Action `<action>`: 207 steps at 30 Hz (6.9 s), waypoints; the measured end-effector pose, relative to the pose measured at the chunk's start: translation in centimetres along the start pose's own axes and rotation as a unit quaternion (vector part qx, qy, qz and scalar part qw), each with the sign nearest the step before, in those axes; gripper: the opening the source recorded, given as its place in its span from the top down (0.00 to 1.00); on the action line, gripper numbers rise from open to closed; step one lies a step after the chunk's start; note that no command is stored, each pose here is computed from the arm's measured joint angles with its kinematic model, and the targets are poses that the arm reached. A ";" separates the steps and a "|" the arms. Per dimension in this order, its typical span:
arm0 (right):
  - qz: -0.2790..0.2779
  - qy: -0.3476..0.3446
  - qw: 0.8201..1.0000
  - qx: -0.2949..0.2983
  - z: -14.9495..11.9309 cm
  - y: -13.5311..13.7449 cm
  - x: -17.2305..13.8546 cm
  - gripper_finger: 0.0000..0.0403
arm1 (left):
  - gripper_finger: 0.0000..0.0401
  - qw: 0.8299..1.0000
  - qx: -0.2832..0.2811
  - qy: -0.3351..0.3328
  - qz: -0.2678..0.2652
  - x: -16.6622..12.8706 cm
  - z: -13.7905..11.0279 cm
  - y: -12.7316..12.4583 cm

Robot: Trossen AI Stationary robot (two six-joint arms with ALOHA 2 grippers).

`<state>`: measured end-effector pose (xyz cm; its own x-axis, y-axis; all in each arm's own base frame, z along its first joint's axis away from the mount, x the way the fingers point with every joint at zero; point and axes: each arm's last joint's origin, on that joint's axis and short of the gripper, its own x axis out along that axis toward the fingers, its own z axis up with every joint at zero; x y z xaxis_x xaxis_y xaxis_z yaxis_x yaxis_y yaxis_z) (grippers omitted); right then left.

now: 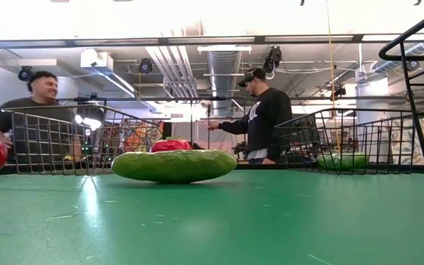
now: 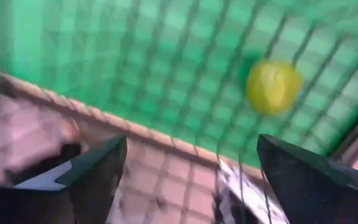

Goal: Sort produce into baskets
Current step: Put the top lime into the bottom right wire basket

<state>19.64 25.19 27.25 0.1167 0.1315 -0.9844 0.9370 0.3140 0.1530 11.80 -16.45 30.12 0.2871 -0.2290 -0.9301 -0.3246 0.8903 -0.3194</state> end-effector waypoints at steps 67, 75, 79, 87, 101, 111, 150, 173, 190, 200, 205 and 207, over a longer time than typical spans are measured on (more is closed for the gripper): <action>0.279 -0.399 0.864 -0.131 11.5 13.0 -5.0 0.18 | 0.65 0.986 -0.090 0.054 0.132 12.7 0.8 2.5; 0.244 -0.380 0.852 -0.264 11.1 13.1 -7.8 0.18 | 0.63 0.986 -0.130 -0.085 0.053 13.5 8.7 -1.0; 0.188 -0.353 0.876 -0.269 11.2 11.8 -8.5 0.18 | 0.62 0.988 -0.117 -0.083 0.049 14.9 12.2 -1.3; 0.155 -0.316 0.896 -0.271 9.5 10.4 -7.8 0.19 | 0.62 0.994 -0.079 -0.049 0.061 18.1 15.6 -1.4; 0.179 -0.241 0.907 -0.296 8.2 10.9 -6.0 0.18 | 0.53 0.991 -0.064 -0.081 0.085 19.2 17.4 0.0; 0.157 -0.265 0.860 -0.408 8.4 14.2 -2.1 0.18 | 0.36 0.989 -0.051 -0.058 0.125 17.8 16.3 0.1; 0.070 -0.284 0.816 -0.498 19.2 20.7 12.0 0.18 | 0.29 0.976 -0.105 -0.156 0.106 9.6 8.0 1.5; 0.091 -0.237 0.808 -0.532 20.5 21.1 15.2 0.35 | 0.29 0.980 -0.066 -0.142 0.126 4.6 1.7 2.5; 0.129 -0.127 0.869 -0.461 13.4 21.0 0.3 0.39 | 0.29 0.982 -0.007 -0.145 0.118 4.2 1.3 2.3; 0.115 -0.181 0.933 -0.288 -0.4 11.2 -5.3 0.39 | 0.29 0.991 0.019 -0.088 0.100 4.8 -0.5 1.4; 0.088 -0.175 0.971 -0.137 -3.8 6.4 -3.2 0.39 | 0.29 0.990 0.033 -0.083 0.108 5.2 -0.6 1.2; 0.059 -0.151 0.984 -0.072 -4.5 4.9 -1.8 0.39 | 0.29 0.989 0.037 -0.090 0.113 5.3 -0.5 1.2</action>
<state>22.52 30.74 30.18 0.3353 -0.1027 -0.9365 0.8570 0.4461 0.2579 12.50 -16.83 24.68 0.3725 0.0478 -0.9268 -0.3349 0.9383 -0.0861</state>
